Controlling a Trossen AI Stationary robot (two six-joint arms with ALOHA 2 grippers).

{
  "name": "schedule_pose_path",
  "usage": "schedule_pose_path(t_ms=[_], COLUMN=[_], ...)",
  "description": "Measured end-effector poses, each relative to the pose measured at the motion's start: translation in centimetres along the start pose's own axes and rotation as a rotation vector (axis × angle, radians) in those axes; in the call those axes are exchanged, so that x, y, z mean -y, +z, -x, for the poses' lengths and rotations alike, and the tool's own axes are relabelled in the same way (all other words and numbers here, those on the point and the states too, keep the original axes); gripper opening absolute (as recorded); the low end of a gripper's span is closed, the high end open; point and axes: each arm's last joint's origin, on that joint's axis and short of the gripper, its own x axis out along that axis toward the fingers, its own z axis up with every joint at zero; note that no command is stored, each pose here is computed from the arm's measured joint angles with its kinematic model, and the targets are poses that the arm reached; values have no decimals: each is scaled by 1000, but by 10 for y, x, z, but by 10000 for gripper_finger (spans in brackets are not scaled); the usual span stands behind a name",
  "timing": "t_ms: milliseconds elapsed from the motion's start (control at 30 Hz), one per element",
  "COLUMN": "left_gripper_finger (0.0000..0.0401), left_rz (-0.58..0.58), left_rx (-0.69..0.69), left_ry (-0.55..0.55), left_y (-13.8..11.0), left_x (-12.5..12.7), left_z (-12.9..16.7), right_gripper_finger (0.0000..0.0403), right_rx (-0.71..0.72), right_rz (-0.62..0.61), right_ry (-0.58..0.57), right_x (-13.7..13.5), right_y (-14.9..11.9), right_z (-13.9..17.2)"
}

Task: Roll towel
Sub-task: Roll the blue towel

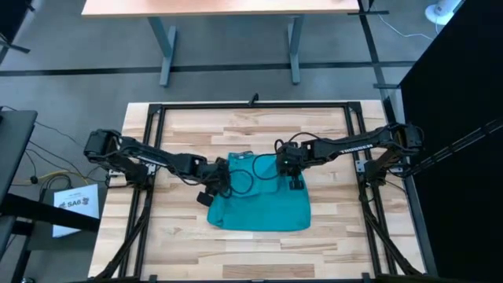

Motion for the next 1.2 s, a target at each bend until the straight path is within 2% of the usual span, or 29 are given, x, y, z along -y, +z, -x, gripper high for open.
schedule_pose_path(t_ms=[167, 367, 500, 900, 1000, 1200], left_gripper_finger=[125, 125, 125, 123, 104, 11], left_rz=[-12, 40, 56, 9, -21, -18], left_rx=[-7, 25, 20, 25, 4, -53], left_ry=[39, 92, 103, 76, 81, 65], left_y=[1, 0, -3, -3, -5, -8], left_x=[-2, -12, -18, -15, -15, -11], left_z=[-3, 5, 5, 4, 3, -5], right_gripper_finger=[0, 0, 0, 0, 0, 0], right_rx=[0, 0, 0, 7, 7, 7], right_rz=[0, 0, -1, -4, -4, -4], right_ry=[0, 0, 0, -1, -1, -1], right_x=[0, 0, 0, 0, 0, 0], right_y=[0, 0, 0, 1, 1, 1], right_z=[0, 0, 0, 0, 0, 0])
